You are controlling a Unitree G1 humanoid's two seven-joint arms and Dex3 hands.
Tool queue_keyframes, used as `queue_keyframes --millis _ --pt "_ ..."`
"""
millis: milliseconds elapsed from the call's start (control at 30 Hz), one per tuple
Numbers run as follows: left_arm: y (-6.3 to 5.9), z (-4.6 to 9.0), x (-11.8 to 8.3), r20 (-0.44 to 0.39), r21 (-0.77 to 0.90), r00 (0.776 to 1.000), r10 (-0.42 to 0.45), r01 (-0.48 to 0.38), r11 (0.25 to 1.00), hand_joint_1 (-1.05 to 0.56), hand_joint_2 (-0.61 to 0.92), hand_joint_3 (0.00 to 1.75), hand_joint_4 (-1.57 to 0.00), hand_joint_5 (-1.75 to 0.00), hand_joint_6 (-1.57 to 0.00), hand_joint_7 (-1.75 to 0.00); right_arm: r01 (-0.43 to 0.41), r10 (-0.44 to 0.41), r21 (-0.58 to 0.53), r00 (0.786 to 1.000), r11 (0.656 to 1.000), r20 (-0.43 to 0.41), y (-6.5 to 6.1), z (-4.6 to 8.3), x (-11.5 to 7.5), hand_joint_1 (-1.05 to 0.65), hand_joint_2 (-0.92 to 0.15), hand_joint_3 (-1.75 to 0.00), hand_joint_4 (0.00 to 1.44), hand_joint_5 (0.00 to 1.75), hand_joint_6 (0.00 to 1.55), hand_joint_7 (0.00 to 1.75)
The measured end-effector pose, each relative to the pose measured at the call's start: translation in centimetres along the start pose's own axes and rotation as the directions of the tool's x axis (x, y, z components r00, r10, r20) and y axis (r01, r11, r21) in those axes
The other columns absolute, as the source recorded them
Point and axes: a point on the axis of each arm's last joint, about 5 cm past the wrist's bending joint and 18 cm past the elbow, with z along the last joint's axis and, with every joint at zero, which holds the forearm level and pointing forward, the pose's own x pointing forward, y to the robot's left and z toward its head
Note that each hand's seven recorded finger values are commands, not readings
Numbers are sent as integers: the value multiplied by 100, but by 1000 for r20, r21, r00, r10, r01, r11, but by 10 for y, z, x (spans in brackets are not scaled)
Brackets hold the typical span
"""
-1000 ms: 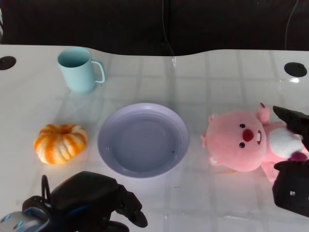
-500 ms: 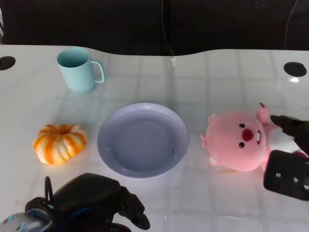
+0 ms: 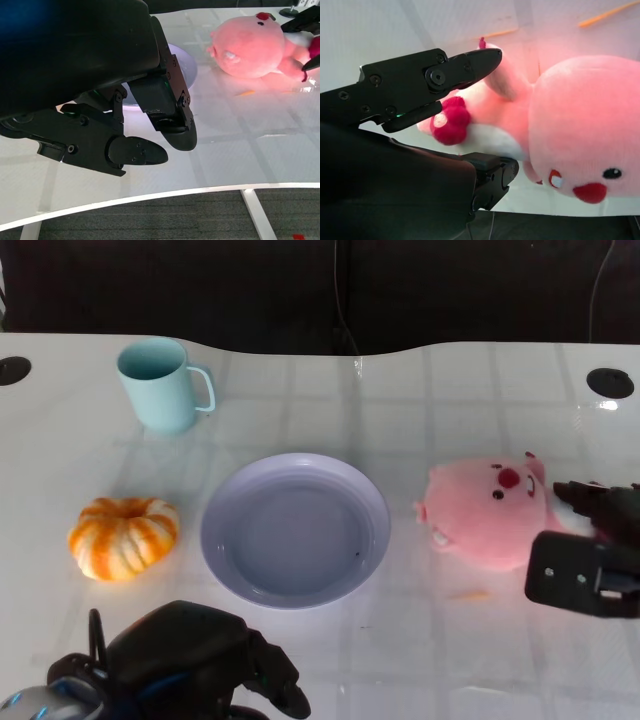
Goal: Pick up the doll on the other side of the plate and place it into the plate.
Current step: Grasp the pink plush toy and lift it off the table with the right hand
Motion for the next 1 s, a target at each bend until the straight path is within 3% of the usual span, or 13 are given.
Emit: queue_keyframes --millis 167,300,400,467,533,567,600,633,667,700,767,800,1000 --pt "-1 0 0 -2 -3 1000 -3 3 1000 -27 92 29 -76 -120 -107 -1 -71 69 -51 997 996 -24 -8 6 18 -61 -92 -9 25 12 37 2" --pt "-2 0 0 -2 -2 1000 -4 4 1000 -27 92 29 -77 -122 -108 -1 -52 51 -48 998 997 -29 -6 7 28 -56 -92 -10 43 13 52 6" --pt "-2 0 0 4 -1 1000 -4 4 1000 -27 92 27 -74 -133 -109 -2 28 -28 14 999 999 -31 3 7 33 -38 -92 -12 76 16 79 9" --pt "-3 1 0 6 -5 1000 -4 4 1000 -27 92 28 -73 -130 -108 -2 108 -106 73 994 991 -31 10 6 35 -25 -92 -15 98 37 101 8" --pt "-3 1 0 6 -7 1000 -3 3 1000 -28 92 29 -74 -128 -108 -2 162 -160 104 987 981 -29 15 5 36 -22 -92 -17 101 46 109 7" --pt "-3 1 0 7 -7 1000 -3 3 1000 -27 92 27 -75 -129 -109 -2 180 -178 111 984 977 -27 15 4 36 -19 -92 -19 97 75 116 8" --pt "-3 1 0 12 -4 1000 0 0 1000 -26 92 25 -76 -132 -109 -2 202 -200 124 979 972 -24 16 4 36 -17 -91 -21 89 115 124 9" --pt "-4 1 0 18 -2 1000 5 -5 1000 -25 92 24 -76 -133 -109 -2 220 -219 133 975 966 -21 16 3 36 -17 -90 -24 85 134 127 10" --pt "-4 2 0 25 1 1000 8 -8 1000 -26 92 24 -76 -134 -109 -2 237 -236 141 972 961 -21 16 3 36 -18 -89 -27 84 139 129 12" --pt "-4 2 0 28 2 1000 9 -9 1000 -26 92 26 -74 -134 -108 -2 249 -249 150 968 957 -21 16 3 36 -20 -88 -29 81 152 129 20" --pt "-4 2 -1 24 0 1000 9 -9 1000 -27 92 27 -73 -134 -108 -2 267 -268 162 963 950 -18 19 3 35 -21 -87 -33 80 170 93 105" --pt "-4 2 -1 22 -1 1000 10 -10 1000 -27 92 27 -73 -133 -108 -2 277 -278 167 960 946 -17 21 4 34 -22 -86 -34 79 172 86 121" --pt "-3 1 -2 17 0 1000 10 -10 1000 -27 92 28 -73 -131 -108 -2 309 -316 207 949 928 3 29 11 28 -22 -60 -80 75 173 82 124"
